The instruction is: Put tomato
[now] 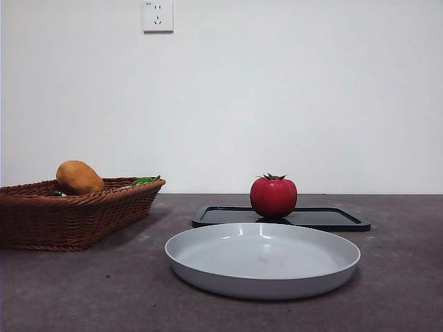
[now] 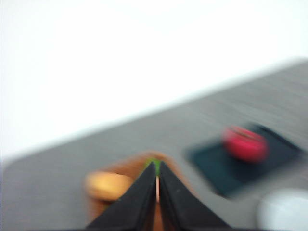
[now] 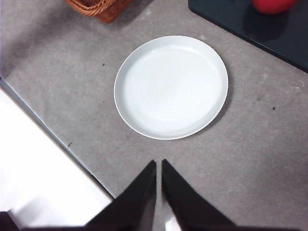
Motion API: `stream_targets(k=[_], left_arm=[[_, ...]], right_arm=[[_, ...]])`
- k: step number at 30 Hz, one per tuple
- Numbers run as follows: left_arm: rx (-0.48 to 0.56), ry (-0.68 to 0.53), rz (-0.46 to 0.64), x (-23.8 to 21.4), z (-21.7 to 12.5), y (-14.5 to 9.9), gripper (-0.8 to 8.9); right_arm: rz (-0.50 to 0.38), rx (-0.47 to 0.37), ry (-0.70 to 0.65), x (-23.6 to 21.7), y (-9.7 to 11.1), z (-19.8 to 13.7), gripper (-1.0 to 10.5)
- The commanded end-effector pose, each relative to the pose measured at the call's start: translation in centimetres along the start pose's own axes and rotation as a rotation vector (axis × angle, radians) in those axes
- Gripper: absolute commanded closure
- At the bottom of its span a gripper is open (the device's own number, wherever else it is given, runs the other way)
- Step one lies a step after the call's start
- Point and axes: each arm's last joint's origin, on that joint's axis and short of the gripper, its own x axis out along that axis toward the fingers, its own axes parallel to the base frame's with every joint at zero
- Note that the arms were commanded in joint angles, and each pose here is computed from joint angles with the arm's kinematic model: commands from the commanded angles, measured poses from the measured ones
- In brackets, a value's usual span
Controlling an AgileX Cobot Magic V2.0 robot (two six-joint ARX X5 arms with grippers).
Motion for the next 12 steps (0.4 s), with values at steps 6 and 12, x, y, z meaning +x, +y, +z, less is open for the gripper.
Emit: stream_targets(k=[6, 12], left_arm=[[0.056, -0.101, 0.339, -2.2, -4.2, 0.3, 8.06], [0.028, -0.012, 0.35, -1.4, -10.3, -0.3, 8.06]], right_arm=[[0.006, 0.002, -0.01, -0.1, 0.1, 0.3, 9.4], [0.006, 0.002, -0.011, -0.1, 0.1, 0.3, 9.4]])
